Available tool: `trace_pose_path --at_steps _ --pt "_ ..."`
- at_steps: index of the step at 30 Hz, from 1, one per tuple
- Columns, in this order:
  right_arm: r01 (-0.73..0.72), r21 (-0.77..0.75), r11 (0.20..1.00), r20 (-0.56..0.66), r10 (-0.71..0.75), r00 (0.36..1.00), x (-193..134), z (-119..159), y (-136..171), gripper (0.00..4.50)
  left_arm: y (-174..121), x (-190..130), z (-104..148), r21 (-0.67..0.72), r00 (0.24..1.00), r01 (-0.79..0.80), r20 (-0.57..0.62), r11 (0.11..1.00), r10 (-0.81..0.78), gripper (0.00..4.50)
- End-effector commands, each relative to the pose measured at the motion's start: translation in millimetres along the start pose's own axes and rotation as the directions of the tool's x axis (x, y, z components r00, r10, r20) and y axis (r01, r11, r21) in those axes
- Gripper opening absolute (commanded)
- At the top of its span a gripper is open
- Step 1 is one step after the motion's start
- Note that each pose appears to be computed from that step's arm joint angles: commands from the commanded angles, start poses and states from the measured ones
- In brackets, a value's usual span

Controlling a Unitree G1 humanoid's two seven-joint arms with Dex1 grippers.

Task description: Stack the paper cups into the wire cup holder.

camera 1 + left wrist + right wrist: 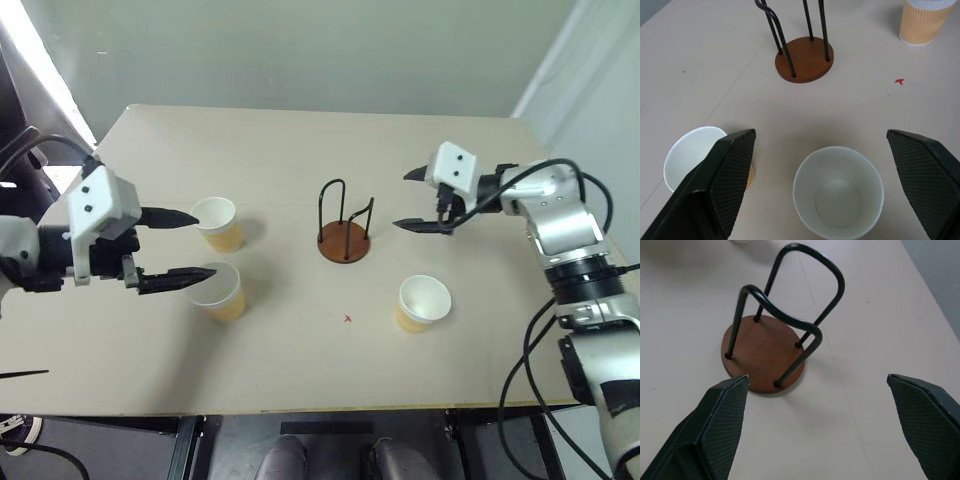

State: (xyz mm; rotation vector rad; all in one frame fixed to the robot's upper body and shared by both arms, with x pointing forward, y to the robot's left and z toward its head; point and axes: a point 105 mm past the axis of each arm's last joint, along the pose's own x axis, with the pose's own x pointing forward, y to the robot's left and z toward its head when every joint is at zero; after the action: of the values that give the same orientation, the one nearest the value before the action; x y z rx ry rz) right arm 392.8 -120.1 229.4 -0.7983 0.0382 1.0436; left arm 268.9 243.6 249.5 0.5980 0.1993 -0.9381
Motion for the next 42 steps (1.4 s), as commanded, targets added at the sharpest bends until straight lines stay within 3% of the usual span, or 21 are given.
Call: trace_pose_path --at_steps 1,9,31,35,42 --pt "0.021 0.079 0.997 0.044 -0.024 0.999 0.6 7.5 -11.1 4.5 1.8 -6.2 12.0 0.047 0.999 -0.034 0.018 0.998 0.033 4.48" --pt "0.037 0.266 0.963 0.051 -0.052 0.997 19.7 -6.5 -19.0 4.5 0.2 -5.5 13.4 0.05 0.999 -0.032 0.018 0.998 0.031 4.48" --pt "0.089 0.404 0.911 0.07 -0.127 0.989 61.1 -4.6 -19.4 4.5 -7.8 -0.7 22.3 0.055 0.999 -0.006 0.041 0.998 0.004 4.48" --pt "0.1 0.412 0.906 0.068 -0.14 0.988 63.5 -3.7 -20.2 3.62 -9.6 -0.2 27.7 0.058 0.998 0.005 0.07 0.998 -0.009 4.5" --pt "0.091 0.415 0.905 0.07 -0.131 0.989 62.8 -4.6 -19.0 1.08 -0.8 -7.5 43.7 0.05 0.984 -0.056 0.174 0.997 0.046 4.5"
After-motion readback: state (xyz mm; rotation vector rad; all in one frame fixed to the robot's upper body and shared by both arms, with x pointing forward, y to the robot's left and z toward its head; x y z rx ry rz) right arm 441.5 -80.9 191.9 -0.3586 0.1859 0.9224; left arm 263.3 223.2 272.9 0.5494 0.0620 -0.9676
